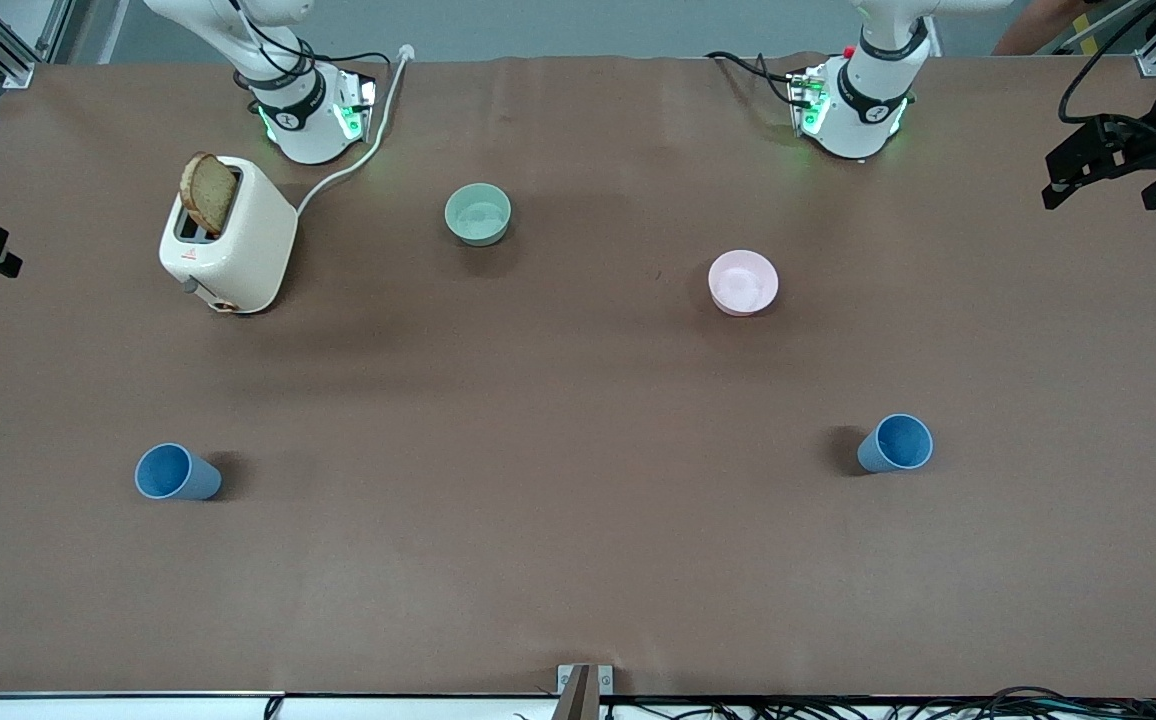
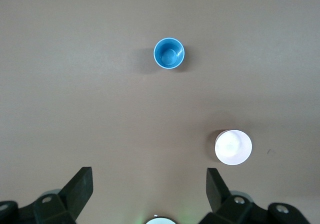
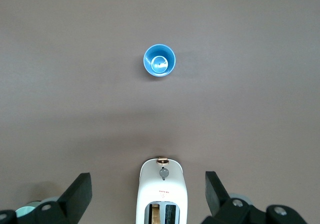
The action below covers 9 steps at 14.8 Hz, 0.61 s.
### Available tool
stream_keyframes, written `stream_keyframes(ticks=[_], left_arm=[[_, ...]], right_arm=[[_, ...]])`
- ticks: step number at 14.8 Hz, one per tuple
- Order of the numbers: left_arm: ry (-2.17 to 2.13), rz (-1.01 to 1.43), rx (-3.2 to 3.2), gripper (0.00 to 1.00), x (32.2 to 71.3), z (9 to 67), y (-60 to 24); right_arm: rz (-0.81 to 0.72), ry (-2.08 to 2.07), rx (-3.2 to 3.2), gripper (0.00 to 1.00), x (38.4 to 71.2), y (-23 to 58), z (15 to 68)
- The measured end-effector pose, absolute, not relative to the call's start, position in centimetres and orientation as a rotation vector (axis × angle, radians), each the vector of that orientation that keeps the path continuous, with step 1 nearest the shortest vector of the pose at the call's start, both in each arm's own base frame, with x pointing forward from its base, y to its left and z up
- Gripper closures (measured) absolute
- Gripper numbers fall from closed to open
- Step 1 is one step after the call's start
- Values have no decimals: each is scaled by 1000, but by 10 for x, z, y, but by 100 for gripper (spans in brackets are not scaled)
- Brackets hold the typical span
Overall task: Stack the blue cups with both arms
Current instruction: 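Reach the left gripper down to the blue cup beside the pink bowl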
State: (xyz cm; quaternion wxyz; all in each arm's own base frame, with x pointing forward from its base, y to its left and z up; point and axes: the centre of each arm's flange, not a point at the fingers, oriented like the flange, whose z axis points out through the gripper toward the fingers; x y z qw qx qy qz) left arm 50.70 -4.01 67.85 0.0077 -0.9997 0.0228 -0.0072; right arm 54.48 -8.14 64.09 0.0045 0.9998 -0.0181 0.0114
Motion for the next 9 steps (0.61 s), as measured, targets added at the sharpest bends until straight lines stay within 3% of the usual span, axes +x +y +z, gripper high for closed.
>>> stream_keyframes(ticks=[5, 9], left_arm=[[61, 16, -3110, 0, 527, 655, -36], [49, 23, -3105, 0, 590, 575, -31]], right_arm=[[22, -47, 3134, 0, 545, -77, 639], [20, -48, 3134, 0, 546, -77, 638]])
